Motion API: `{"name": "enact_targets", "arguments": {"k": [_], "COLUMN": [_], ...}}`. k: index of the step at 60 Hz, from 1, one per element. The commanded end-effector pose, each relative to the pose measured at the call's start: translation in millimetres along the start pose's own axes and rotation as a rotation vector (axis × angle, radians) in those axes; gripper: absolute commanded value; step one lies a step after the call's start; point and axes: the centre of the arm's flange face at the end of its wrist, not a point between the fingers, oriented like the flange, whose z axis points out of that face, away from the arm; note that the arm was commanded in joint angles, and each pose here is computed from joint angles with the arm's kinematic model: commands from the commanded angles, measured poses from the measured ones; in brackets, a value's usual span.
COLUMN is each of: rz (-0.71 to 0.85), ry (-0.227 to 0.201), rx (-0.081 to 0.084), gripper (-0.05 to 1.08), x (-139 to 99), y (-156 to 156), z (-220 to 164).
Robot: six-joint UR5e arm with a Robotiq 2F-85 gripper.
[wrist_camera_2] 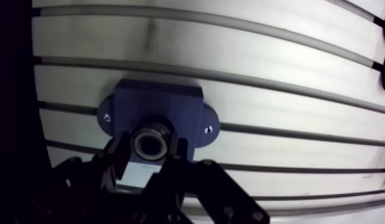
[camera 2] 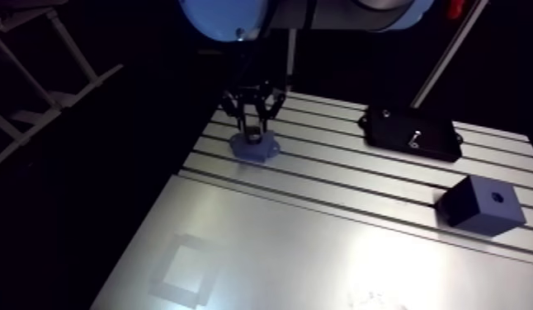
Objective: Pick up the bearing and press it into the housing until flush.
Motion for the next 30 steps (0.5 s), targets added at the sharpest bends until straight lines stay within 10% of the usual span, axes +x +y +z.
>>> {"name": "enact_targets", "arguments": {"k": [1, 30], "rz": [-0.005, -0.005], "ry": [-0.007, -0.014], "rx": [-0.001, -0.005], "gripper": [0.59, 0.59], "x": [-0.2, -0.1], "y": [-2.6, -2.4], "z": [4.1, 8.4]}}
